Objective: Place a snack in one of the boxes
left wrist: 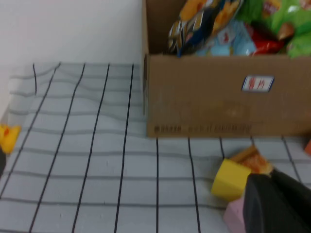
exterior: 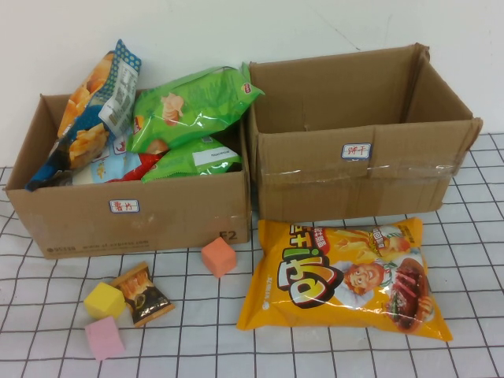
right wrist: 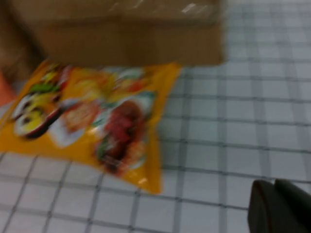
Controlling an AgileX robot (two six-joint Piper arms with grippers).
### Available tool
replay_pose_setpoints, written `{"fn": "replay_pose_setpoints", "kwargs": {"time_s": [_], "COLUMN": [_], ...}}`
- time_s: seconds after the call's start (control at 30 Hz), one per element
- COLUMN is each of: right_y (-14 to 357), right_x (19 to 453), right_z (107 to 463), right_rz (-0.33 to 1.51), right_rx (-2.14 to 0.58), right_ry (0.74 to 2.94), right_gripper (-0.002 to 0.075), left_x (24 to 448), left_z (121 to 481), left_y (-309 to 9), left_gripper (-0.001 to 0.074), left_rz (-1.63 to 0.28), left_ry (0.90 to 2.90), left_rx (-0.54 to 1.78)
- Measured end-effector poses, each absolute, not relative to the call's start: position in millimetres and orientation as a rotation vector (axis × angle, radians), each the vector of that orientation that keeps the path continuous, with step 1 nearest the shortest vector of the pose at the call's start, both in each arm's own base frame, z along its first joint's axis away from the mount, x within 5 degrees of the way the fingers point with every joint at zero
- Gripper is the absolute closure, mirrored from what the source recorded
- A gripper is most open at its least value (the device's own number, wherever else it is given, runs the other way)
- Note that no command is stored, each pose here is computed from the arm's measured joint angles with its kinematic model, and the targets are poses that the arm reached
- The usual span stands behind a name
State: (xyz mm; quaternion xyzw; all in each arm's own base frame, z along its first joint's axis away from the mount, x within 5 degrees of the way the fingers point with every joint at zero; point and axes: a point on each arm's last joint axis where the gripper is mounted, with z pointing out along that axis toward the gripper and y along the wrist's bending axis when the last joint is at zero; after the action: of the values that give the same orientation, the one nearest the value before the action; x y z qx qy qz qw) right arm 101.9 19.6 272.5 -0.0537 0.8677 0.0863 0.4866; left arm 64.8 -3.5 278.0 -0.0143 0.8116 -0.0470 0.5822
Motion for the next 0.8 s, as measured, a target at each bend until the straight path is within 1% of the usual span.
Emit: {"fn": "replay_pose_setpoints", "kwargs": {"time_s": [0.07, 0.13, 0.23, 0.27, 0.3, 0.43, 0.47, 0.5, 0.53, 0.6, 0.8], "right_y": [27, 33, 39, 43, 45, 55, 56, 57, 58, 60, 73], "right_x": [119, 136, 166, 187, 195, 232, 240, 247, 254, 265, 289], "right_z": [266, 258, 247, 239, 235, 217, 213, 210, 205, 196, 166], "right_rz": [0.284, 0.379, 0.437, 0.485, 0.516, 0.66, 0.679, 0.686, 0.704, 0.74, 0.896], "right_rx": [-0.189, -0.181, -0.193, -0.21, -0.212, -0.2, -0.21, -0.219, -0.214, -0.207, -0.191], "right_ry": [2.172, 2.199, 2.217, 2.247, 2.261, 2.314, 2.323, 2.325, 2.337, 2.362, 2.429], "right_gripper": [0.0726, 0.0723, 0.0673, 0.0583, 0.0532, 0.0233, 0.0178, 0.0145, 0.0118, 0.0095, 0.0076], "left_x": [68, 69, 70, 71, 71, 71, 71, 71, 71, 71, 71], "left_z": [272, 268, 266, 265, 265, 265, 265, 265, 265, 265, 265], "left_y": [-4, -4, -4, -4, -4, -4, -4, -4, -4, -4, -4], "left_gripper": [0.0736, 0.0736, 0.0736, 0.0736, 0.0736, 0.0736, 0.0736, 0.0736, 0.0736, 0.0736, 0.0736], "left_rz": [-0.105, -0.104, -0.103, -0.093, -0.092, -0.086, -0.086, -0.086, -0.086, -0.086, -0.084], "left_ry": [1.927, 1.94, 1.939, 1.938, 1.936, 1.933, 1.933, 1.933, 1.933, 1.933, 1.931], "left_rx": [-0.032, -0.032, -0.03, -0.017, -0.015, -0.007, -0.007, -0.007, -0.007, -0.007, -0.006]}}
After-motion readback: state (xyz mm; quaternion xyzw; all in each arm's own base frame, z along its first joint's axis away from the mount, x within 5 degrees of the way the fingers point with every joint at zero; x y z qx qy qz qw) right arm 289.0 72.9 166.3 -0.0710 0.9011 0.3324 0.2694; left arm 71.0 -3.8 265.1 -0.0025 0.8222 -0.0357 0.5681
